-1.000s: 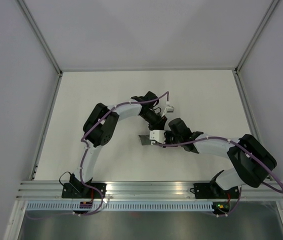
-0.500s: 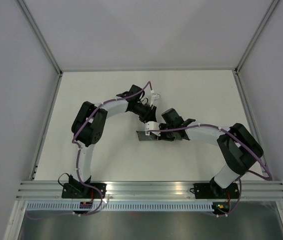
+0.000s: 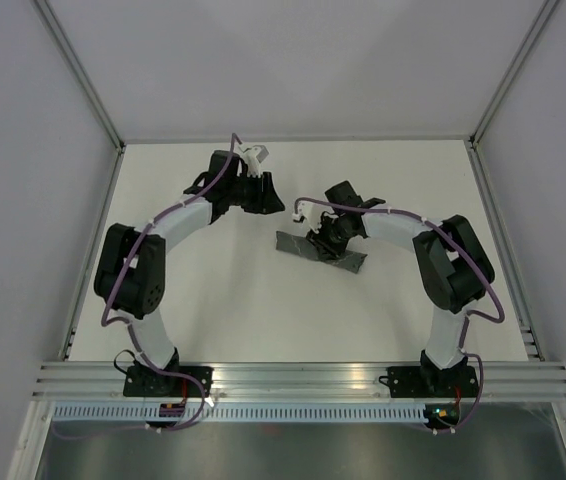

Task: Fold the napkin, place the utensils inside, and roll it up
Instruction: Roll the napkin with the utensil

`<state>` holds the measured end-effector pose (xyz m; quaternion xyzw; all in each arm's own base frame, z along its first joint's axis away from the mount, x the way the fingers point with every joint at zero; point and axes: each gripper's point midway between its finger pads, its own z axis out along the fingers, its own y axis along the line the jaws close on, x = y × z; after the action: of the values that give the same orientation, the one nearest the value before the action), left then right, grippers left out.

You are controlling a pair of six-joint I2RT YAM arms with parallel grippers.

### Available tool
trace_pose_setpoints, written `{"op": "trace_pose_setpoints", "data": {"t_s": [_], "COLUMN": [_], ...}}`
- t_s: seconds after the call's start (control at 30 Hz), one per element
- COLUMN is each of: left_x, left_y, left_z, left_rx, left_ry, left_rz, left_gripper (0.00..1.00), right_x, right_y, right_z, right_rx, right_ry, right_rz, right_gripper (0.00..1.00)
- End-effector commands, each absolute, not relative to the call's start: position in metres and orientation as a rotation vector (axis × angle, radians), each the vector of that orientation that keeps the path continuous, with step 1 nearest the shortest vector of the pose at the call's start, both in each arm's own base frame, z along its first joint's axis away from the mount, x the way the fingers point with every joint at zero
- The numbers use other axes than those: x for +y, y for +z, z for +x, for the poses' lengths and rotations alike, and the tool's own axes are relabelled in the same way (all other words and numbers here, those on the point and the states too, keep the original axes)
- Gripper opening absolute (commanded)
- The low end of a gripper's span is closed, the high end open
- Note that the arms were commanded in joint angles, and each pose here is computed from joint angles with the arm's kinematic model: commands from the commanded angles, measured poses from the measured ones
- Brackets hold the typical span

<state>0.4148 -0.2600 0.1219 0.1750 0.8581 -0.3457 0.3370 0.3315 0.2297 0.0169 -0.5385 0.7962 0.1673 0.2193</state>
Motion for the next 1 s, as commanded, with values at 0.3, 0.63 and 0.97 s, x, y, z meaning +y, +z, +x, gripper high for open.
{"op": "trace_pose_setpoints", "data": {"t_s": [0.3, 0.63, 0.97], "left_x": [-0.224, -0.268, -0.296], "left_y": [0.133, 0.109, 0.087], "left_z": [0.396, 0.383, 0.404], "left_rx": [2.265, 2.259, 2.312], "left_ry": [-0.777, -0.857, -0.803], "left_rz": [0.018, -0.034, -0.105], "left_gripper": [0.49, 0.49, 0.48], "right_x": [0.205, 0.224, 0.252], "right_y": [-0.049, -0.048, -0.052], "right_z": [0.334, 0.382, 0.399], "right_rx": [2.763, 2.758, 2.778], "right_ry": [0.563, 0.584, 0.749], "right_rz": [-0.914, -0.472, -0.160], "right_gripper": [0.13, 0.13, 0.14]}}
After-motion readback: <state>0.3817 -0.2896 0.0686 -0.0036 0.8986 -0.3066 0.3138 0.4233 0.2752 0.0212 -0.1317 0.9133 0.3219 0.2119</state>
